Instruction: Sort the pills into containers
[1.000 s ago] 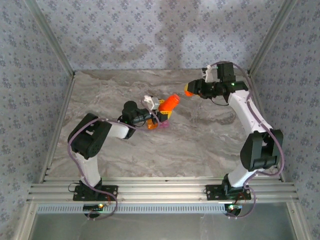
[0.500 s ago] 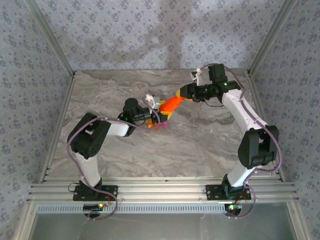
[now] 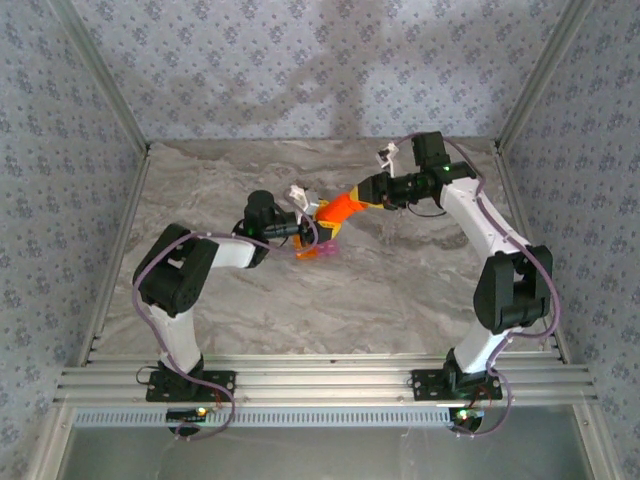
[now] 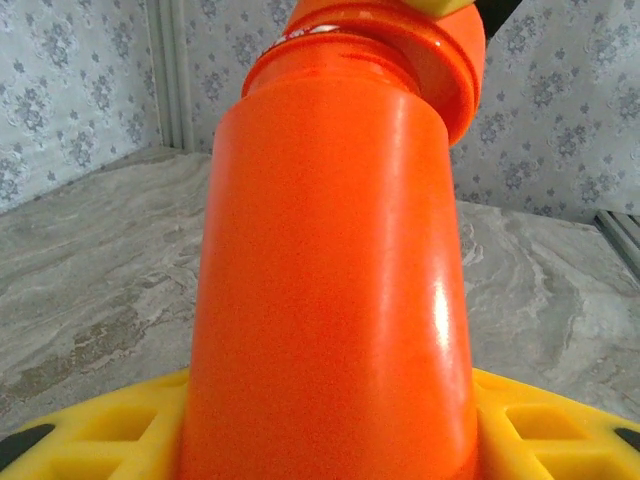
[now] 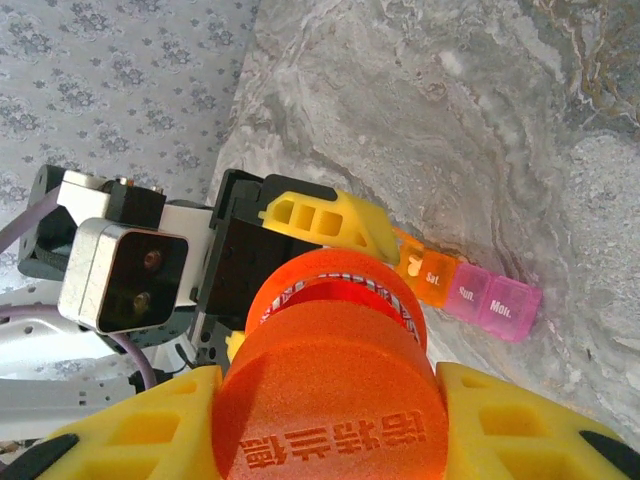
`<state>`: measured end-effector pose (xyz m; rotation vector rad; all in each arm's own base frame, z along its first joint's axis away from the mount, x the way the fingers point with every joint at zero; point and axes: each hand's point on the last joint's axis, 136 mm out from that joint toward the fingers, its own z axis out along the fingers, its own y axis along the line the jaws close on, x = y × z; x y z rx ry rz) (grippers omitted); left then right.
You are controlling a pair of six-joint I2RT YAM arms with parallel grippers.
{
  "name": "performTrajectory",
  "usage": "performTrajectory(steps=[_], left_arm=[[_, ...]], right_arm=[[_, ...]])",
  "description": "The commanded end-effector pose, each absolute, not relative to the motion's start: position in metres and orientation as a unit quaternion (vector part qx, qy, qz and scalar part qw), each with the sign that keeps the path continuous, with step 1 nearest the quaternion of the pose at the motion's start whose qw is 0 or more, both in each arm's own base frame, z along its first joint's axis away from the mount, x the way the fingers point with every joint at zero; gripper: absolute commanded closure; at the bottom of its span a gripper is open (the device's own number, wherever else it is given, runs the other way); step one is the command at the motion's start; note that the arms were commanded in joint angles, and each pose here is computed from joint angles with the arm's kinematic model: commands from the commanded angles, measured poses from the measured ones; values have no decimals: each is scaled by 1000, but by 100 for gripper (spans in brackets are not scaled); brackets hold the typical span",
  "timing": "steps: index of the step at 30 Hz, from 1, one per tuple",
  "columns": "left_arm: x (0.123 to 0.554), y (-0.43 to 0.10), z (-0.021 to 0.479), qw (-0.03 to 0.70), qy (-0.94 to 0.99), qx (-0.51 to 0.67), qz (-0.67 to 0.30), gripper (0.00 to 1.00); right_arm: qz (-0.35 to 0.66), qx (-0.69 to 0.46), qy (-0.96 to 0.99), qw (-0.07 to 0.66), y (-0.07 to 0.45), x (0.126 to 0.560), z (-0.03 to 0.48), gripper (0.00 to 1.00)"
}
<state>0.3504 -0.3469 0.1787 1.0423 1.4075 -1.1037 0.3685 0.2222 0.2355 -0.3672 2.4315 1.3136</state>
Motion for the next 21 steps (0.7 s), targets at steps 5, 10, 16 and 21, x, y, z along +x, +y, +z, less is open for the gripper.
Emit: performTrajectory(steps=[5, 10, 16, 21], left_arm=[[334, -355, 213, 479, 549, 485, -483, 100], [326, -354, 220, 465, 544, 498, -490, 100], [324, -352, 225, 465, 542, 503, -487, 100], [325, -351, 227, 472, 541, 502, -483, 100]], right_arm=[[473, -170, 854, 133, 227, 353, 224, 64], [489, -189, 842, 132, 228, 353, 228, 65], [510, -203, 828, 117, 234, 349, 222, 66], [547, -189, 808, 110, 240, 347, 220, 66]])
